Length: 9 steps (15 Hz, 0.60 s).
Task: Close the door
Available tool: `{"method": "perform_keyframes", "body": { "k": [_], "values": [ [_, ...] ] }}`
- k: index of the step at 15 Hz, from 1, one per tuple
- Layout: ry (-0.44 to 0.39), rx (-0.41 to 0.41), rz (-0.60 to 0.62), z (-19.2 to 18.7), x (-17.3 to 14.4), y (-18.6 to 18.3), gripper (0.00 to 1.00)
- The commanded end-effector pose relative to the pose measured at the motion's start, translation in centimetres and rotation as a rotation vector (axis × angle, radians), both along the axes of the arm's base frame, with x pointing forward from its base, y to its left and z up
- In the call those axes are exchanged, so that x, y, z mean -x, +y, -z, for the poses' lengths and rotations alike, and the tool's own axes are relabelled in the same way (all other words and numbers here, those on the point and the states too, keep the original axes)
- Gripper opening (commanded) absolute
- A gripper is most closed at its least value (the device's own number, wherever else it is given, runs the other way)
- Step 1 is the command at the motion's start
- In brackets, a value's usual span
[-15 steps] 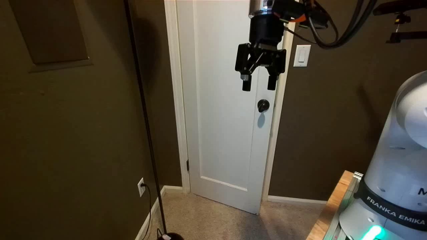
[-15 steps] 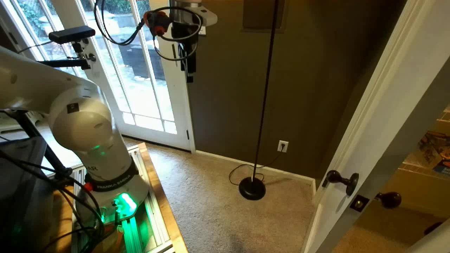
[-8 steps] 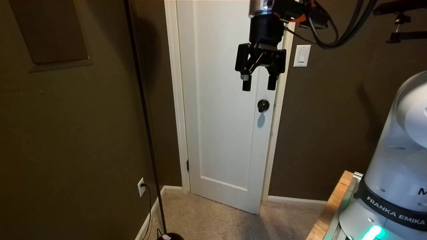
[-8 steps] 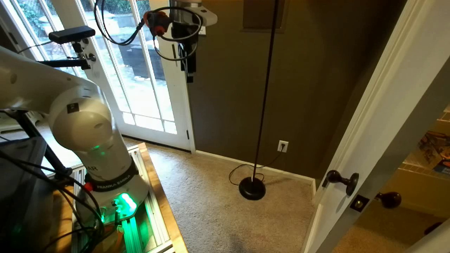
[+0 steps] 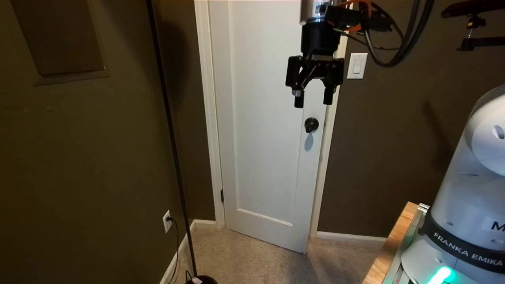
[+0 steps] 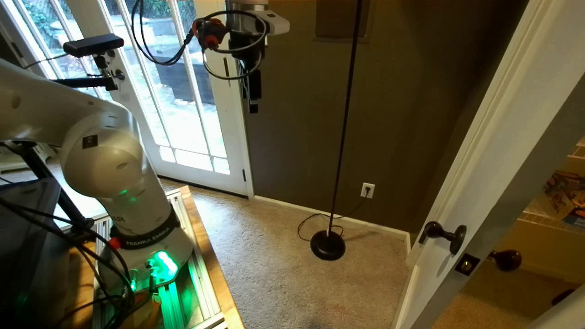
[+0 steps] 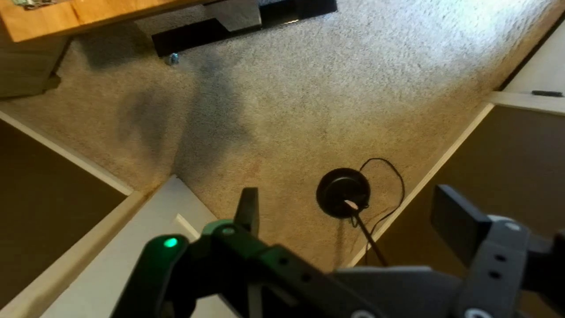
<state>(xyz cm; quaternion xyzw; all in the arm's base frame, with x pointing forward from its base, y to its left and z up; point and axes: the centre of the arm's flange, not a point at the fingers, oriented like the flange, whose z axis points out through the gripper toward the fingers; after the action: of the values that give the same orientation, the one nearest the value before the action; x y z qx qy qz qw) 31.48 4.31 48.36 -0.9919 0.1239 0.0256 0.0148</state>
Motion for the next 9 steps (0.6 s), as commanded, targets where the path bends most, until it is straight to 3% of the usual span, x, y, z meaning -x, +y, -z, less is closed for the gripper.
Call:
{"method": "perform_keyframes", "body": {
  "k": [1, 4, 6, 7, 8, 9],
  "values": [
    [0.021, 0.136, 0.106, 1.7, -0.8, -6.1, 1.00],
    [-0.027, 0.265, 0.156, 3.2, -1.9, -10.8, 1.00],
    [-0.116, 0.361, 0.196, 3.9, -3.5, -12.8, 1.00],
    [-0.158, 0.395, 0.220, 4.4, -4.5, -13.4, 0.75],
    [-0.201, 0.423, 0.245, 4.8, -5.3, -13.9, 0.74],
    [-0.251, 0.433, 0.281, 5.2, -6.5, -14.5, 0.66]
  ]
}}
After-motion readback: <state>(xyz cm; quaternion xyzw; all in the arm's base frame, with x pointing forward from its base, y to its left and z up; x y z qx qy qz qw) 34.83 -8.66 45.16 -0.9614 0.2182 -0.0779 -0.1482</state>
